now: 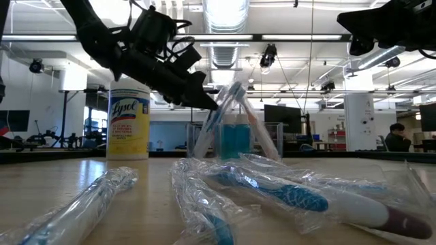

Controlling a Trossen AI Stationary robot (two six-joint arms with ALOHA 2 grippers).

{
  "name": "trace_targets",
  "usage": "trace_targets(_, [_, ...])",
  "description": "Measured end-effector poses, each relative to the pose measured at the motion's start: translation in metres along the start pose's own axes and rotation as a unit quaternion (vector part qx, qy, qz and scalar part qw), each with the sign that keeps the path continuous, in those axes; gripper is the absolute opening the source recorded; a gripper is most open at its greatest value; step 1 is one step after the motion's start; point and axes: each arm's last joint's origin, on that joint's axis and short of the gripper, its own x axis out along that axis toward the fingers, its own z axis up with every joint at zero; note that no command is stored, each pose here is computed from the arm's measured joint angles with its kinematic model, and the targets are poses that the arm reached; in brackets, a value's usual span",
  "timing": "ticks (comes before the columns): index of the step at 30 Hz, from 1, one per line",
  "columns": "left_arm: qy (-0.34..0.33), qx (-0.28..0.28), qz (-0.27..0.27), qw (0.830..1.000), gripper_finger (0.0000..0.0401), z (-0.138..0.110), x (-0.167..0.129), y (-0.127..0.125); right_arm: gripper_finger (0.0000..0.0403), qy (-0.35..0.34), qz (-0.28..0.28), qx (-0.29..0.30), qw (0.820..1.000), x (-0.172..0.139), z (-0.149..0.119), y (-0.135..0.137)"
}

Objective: Pick & Place toothbrushing station
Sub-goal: Put the blue toothbrush into the left section of the transparent organizer

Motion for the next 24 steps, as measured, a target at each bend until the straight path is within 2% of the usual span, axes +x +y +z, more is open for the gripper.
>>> trace_targets(2, [-0.004, 0.002, -0.006, 1.0, 0.0018, 0.001, -0.001, -0.002, 0.0008, 0.0, 0.0, 0.0, 1.0, 0.0, 0.0, 0.0])
trace_targets(8, [-0.001, 0.011, -0.004, 1.0, 0.0029, 0.0, -0.002, -0.006, 0.0008, 0.0, 0.0, 0.0, 1.0, 0.0, 0.0, 0.0])
trace_targets(11, [0.0, 0.01, 0.0, 1.0, 0.0017, 0.0, -0.002, -0.006, 0.0008, 0.0, 0.0, 0.0, 1.0, 0.0, 0.0, 0.0])
trace_targets(16, [0.0, -0.022, 0.012, 1.0, 0.0014, -0.002, -0.003, -0.005, 0.0008, 0.0, 0.0, 0.0, 1.0, 0.0, 0.0, 0.0])
trace_targets(19, [0.005, -0.035, 0.013, 0.999, 0.0035, -0.006, -0.004, -0.005, 0.0008, 0.001, 0.0, 0.0, 1.0, 0.0, 0.0, 0.0])
trace_targets(24, [0.015, -0.031, 0.009, 0.999, 0.0093, -0.009, -0.006, -0.005, 0.0008, 0.001, 0.0, 0.0, 1.0, 0.0, 0.0, 0.0])
